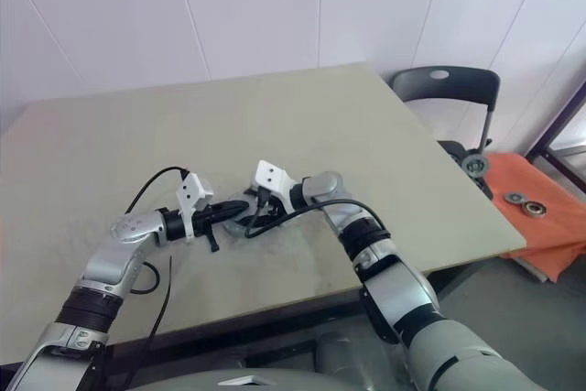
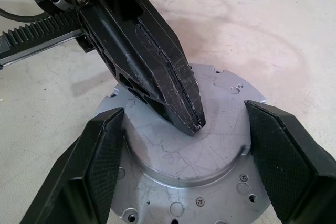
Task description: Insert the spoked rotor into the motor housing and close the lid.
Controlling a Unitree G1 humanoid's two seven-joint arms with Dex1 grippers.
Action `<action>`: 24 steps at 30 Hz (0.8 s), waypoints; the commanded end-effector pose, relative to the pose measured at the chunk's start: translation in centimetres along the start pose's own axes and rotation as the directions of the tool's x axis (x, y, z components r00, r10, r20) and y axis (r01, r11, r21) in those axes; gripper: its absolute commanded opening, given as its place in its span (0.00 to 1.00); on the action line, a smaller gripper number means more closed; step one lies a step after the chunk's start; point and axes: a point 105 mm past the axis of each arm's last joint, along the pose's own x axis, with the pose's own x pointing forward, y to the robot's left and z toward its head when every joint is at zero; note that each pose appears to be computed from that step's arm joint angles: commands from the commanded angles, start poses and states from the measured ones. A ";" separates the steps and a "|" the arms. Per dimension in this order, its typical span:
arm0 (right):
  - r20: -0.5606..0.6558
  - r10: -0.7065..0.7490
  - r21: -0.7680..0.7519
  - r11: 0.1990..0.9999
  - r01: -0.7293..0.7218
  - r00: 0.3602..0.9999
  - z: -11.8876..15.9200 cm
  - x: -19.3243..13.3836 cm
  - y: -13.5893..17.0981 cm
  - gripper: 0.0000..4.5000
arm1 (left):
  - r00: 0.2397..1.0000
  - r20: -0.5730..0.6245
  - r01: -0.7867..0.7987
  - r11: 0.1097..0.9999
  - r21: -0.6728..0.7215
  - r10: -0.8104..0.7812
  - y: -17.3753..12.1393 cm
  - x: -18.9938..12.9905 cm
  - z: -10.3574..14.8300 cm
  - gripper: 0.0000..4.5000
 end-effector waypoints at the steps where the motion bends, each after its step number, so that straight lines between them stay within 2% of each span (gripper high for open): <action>1: -0.135 0.020 0.052 0.999 -0.013 0.991 -3.6 -0.1 0.7 0.72 | 0.996 -0.088 0.029 0.997 -0.065 -0.035 -1.0 0.0 -2.5 0.00; 6: -0.125 0.031 0.067 0.997 -0.023 0.992 -3.5 -0.1 0.9 0.72 | 0.995 -0.093 0.031 0.998 -0.063 -0.036 -1.1 -0.1 -2.6 0.00; 8: -0.118 0.035 0.075 0.997 -0.026 0.992 -3.5 -0.1 1.0 0.88 | 0.995 -0.093 0.030 0.998 -0.063 -0.036 -1.1 -0.2 -2.6 0.00; 10: -0.123 0.032 0.072 0.997 -0.023 0.992 -3.5 -0.1 1.0 1.00 | 0.995 -0.094 0.029 0.998 -0.062 -0.035 -1.1 -0.2 -2.6 0.00; 19: -0.125 0.036 0.086 0.996 -0.025 0.991 -3.3 -0.2 0.7 1.00 | 0.995 -0.093 0.017 0.998 -0.063 -0.023 -1.0 -0.3 -2.7 0.00; 24: -0.072 0.010 0.102 0.995 -0.002 0.997 -2.2 -0.6 0.0 1.00 | 0.996 -0.088 0.018 0.998 -0.067 -0.024 -1.1 -0.3 -2.6 0.00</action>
